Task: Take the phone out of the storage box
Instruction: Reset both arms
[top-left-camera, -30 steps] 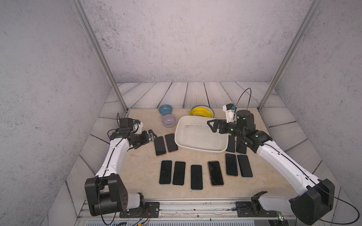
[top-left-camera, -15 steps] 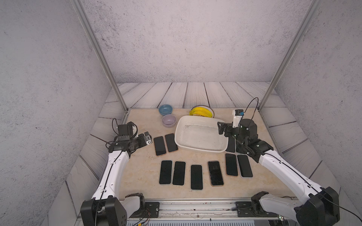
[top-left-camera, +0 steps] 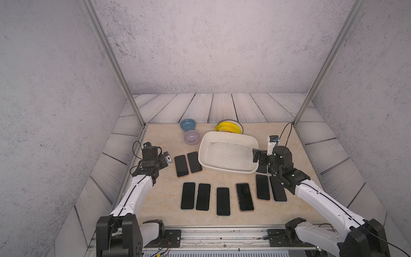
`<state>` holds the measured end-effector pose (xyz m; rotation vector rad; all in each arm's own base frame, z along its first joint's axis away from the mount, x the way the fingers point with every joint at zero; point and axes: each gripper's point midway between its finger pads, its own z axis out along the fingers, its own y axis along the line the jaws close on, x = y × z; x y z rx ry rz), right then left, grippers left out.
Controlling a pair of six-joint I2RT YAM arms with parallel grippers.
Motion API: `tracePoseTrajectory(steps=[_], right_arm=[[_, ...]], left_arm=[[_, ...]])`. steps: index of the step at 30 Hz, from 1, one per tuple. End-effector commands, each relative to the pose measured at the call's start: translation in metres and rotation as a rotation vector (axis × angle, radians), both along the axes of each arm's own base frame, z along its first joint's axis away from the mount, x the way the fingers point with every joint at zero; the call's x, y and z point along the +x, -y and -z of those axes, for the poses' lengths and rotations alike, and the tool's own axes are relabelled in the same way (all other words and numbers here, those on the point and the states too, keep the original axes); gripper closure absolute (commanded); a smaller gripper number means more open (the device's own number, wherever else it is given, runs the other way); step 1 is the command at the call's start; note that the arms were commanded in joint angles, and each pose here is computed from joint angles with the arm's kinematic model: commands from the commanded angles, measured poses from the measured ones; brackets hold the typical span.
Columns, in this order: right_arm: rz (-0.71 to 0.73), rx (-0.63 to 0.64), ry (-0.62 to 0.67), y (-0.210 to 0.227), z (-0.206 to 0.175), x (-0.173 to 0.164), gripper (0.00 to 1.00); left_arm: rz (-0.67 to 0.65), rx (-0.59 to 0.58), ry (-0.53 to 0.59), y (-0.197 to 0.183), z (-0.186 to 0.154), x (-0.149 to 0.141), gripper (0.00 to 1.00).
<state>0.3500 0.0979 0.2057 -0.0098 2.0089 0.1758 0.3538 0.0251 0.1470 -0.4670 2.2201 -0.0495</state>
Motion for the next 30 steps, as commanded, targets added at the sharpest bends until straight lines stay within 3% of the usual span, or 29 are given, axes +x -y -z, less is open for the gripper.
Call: tracePoseTrajectory(steps=[1,8,12,18,30], right_arm=[[0.106,-0.019,0.036,0.028,0.004,0.002,0.0],[0.256,-0.07,0.009,0.079,0.029,0.001,0.0],[0.293,-0.082,-0.019,0.091,0.044,0.007,0.0],[0.285,-0.135,-0.054,0.097,0.057,0.021,0.0],[0.269,-0.223,-0.094,0.116,0.093,0.037,0.0]], left_arm=[[-0.048,0.126,0.084,-0.018,-0.017,0.015,0.02],[0.065,0.306,0.095,-0.024,-0.018,0.014,0.02],[0.076,0.29,0.114,-0.025,0.005,0.011,0.01],[0.115,0.249,0.166,-0.015,0.024,0.03,0.01],[0.085,0.296,0.154,-0.019,0.035,0.051,0.01]])
